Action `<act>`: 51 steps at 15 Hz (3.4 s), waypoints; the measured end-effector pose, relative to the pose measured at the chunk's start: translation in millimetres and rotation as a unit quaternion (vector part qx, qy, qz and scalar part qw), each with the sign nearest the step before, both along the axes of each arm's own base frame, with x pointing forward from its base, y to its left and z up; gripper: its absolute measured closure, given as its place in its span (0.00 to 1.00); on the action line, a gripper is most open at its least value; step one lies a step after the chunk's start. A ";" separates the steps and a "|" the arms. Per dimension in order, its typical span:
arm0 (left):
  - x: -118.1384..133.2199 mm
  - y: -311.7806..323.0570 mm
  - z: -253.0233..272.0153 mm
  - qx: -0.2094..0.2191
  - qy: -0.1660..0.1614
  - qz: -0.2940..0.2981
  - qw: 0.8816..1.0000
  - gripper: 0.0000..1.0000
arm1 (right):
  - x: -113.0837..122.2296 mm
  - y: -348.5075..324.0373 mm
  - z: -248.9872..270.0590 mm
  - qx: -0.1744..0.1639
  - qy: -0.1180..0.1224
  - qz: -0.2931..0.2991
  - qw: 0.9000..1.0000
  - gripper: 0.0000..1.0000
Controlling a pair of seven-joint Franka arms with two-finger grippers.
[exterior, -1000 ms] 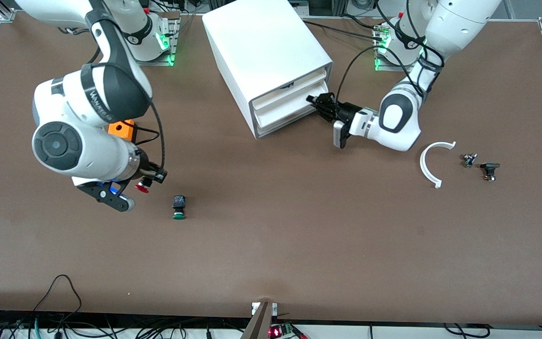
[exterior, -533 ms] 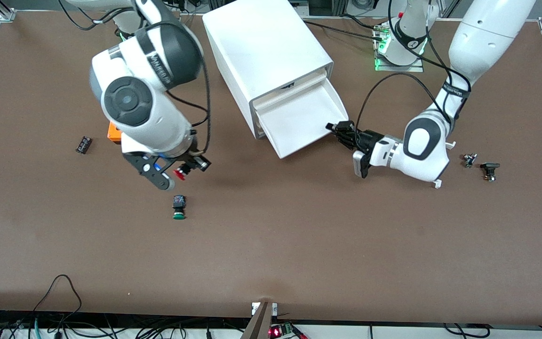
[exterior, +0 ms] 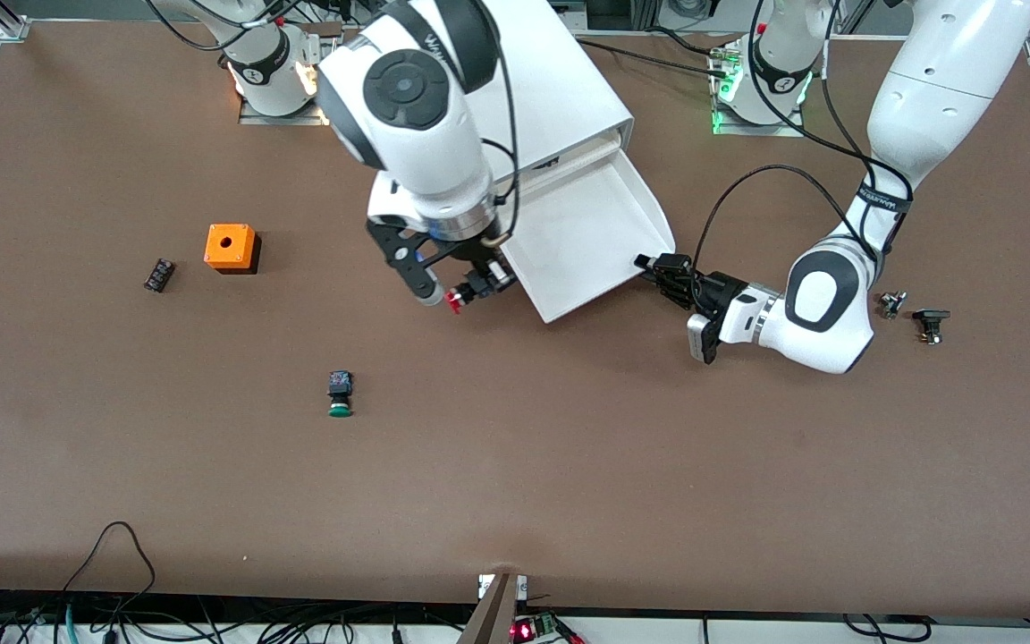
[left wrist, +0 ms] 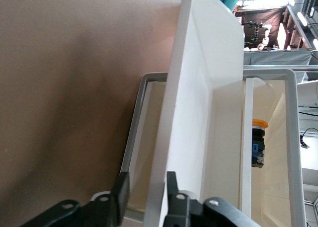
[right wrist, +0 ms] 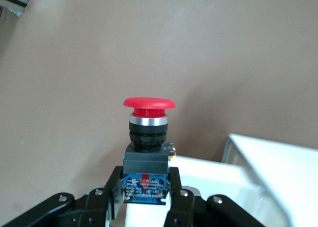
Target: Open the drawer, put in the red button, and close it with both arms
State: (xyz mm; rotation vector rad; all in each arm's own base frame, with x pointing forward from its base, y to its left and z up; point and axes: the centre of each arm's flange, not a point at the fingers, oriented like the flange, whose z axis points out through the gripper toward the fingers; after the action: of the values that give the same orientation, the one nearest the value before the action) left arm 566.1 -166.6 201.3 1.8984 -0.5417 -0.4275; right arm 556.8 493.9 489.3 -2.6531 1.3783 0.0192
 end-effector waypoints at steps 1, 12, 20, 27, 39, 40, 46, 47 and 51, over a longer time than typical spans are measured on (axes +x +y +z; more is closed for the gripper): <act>4.8 2.0 9.1 0.010 0.011 -0.009 1.000 0.46 | -4.7 11.4 -5.4 0.007 -0.003 -0.007 1.000 0.59; 61.2 42.0 128.2 0.248 0.066 -0.038 0.966 0.00 | -70.9 120.6 -98.0 0.042 0.001 -0.060 0.997 0.59; 67.7 30.0 192.7 0.404 0.008 -0.018 0.915 0.00 | -79.4 141.6 -151.1 0.045 -0.013 -0.065 0.997 0.59; 75.8 30.2 235.3 0.487 -0.070 -0.021 0.870 0.00 | -49.9 121.5 -131.2 0.043 -0.030 -0.070 0.996 0.15; 92.2 4.4 225.0 0.536 -0.036 0.156 0.829 0.00 | 103.0 -119.1 -67.0 -0.016 0.009 0.264 0.964 0.00; 92.2 -4.4 217.7 0.539 -0.028 0.180 0.822 0.00 | 112.4 -141.1 -75.1 -0.019 0.015 0.289 0.957 0.00; 76.9 -60.3 165.4 0.537 0.005 0.274 0.798 0.00 | 148.0 -287.8 -111.6 -0.019 0.043 0.388 0.920 0.00; 73.5 -68.2 157.6 0.535 0.007 0.284 0.796 0.00 | 149.1 -311.1 -111.1 -0.020 0.045 0.401 0.915 0.00; 55.6 -92.5 122.5 0.526 0.012 0.327 0.785 0.00 | 135.0 -378.8 -86.7 -0.032 0.047 0.440 0.896 0.00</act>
State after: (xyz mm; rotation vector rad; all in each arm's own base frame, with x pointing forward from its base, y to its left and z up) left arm 621.7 -259.1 323.9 2.9560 0.5505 -0.2894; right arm 691.9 115.1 402.6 -3.1027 0.0822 0.2063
